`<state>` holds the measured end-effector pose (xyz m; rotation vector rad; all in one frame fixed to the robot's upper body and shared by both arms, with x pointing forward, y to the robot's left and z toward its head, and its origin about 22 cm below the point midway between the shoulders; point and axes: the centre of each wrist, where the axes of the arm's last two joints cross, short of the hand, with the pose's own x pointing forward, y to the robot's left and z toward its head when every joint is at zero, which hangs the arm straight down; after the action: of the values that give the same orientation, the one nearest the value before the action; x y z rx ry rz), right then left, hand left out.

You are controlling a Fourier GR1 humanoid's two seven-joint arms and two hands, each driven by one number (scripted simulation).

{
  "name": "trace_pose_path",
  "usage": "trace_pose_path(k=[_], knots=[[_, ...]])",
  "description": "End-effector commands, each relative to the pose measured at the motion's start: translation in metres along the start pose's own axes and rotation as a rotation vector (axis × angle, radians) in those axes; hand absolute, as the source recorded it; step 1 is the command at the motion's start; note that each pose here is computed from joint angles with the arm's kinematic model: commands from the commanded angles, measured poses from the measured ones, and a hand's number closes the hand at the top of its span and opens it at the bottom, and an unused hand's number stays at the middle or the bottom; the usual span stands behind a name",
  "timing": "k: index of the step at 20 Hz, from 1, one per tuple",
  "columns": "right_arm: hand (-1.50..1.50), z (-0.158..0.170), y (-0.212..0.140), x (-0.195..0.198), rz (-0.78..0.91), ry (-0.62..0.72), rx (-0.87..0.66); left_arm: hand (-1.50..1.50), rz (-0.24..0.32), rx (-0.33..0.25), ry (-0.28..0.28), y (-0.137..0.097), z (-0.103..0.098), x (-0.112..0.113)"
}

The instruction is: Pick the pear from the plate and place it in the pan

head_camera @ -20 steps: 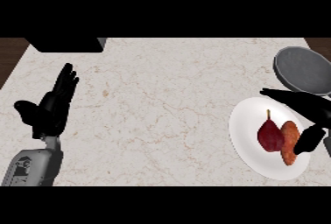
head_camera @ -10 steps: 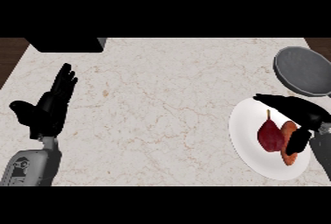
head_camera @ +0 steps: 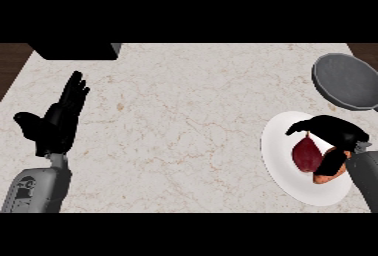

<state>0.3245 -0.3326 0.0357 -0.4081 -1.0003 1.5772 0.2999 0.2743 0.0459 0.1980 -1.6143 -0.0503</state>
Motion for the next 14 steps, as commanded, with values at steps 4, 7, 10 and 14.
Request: trace_pose_path(k=[4, 7, 10, 14], knots=[[1.5, -0.001, 0.012, -0.009, 0.054, -0.078, -0.02, 0.0, 0.001, -0.001, -0.002, 0.02, -0.002, 0.007], [1.5, -0.017, 0.005, 0.005, 0.068, -0.065, -0.008, 0.0, 0.005, 0.009, -0.018, 0.024, 0.003, -0.019], [1.5, -0.013, 0.013, -0.005, 0.047, -0.07, -0.083, 0.0, -0.013, -0.01, 0.001, 0.005, -0.002, -0.009], [1.5, -0.059, -0.014, 0.047, -0.157, 0.224, -0.176, 0.0, 0.001, -0.02, -0.003, -0.005, -0.001, 0.006]])
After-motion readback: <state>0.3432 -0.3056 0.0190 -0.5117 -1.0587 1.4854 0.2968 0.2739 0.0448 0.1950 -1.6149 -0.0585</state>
